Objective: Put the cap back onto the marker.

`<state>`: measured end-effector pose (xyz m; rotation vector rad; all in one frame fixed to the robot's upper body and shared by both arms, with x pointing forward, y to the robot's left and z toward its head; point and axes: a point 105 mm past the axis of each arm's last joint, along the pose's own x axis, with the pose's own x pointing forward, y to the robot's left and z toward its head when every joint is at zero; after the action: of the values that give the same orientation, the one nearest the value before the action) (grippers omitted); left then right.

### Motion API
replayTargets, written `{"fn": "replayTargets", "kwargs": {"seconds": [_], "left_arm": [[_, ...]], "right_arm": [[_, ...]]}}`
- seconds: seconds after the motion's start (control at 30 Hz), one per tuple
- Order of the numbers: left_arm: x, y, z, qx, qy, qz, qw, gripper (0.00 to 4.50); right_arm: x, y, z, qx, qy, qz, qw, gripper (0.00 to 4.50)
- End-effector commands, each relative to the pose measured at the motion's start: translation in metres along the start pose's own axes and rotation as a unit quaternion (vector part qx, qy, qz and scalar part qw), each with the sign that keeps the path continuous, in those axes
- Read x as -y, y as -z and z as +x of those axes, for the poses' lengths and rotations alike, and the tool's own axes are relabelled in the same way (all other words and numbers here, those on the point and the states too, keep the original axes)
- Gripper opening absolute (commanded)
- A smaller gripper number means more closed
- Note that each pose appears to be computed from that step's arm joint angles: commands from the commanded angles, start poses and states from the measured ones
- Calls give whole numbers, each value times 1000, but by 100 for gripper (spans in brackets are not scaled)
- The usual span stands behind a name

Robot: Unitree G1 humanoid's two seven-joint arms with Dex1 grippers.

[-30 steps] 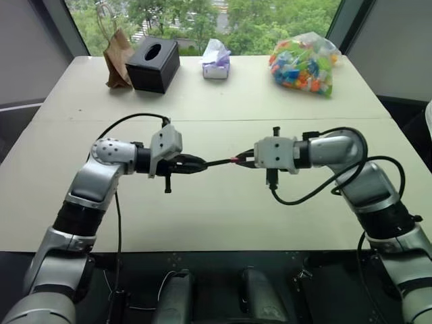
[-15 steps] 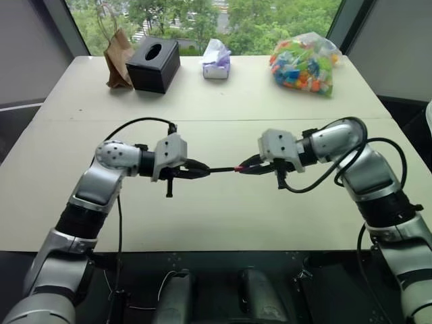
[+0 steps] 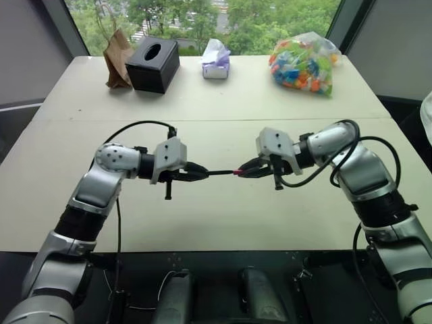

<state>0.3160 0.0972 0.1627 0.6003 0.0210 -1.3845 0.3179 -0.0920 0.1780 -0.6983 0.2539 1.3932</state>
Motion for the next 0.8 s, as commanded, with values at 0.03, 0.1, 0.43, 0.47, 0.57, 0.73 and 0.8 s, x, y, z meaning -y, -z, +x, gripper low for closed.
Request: {"fn": "replayTargets", "kwargs": {"seconds": [0.03, 0.1, 0.43, 0.47, 0.57, 0.73, 0.8], "left_arm": [[-6, -10, -3, 7, -17, 26, 999, 0], [-5, -10, -3, 6, -16, 28, 999, 0], [-2, -6, -3, -11, -6, 55, 998, 0], [-2, -6, -3, -11, -6, 57, 998, 0], [-3, -6, -2, -11, -6, 64, 998, 0], [-4, -5, -2, -12, -9, 72, 997, 0], [-4, -6, -2, -10, -11, 73, 997, 0]], "right_arm": [[-9, -22, 11, 25, -28, -32, 999, 3], [-8, -23, 14, 26, -29, -29, 999, 3], [-14, -25, 23, 33, -59, 1, 998, 3], [-15, -25, 24, 37, -65, 11, 997, 3], [-18, -24, 26, 44, -80, 36, 995, 3], [-21, -25, 28, 57, -94, 68, 992, 3], [-22, -26, 29, 64, -97, 81, 990, 3]]}}
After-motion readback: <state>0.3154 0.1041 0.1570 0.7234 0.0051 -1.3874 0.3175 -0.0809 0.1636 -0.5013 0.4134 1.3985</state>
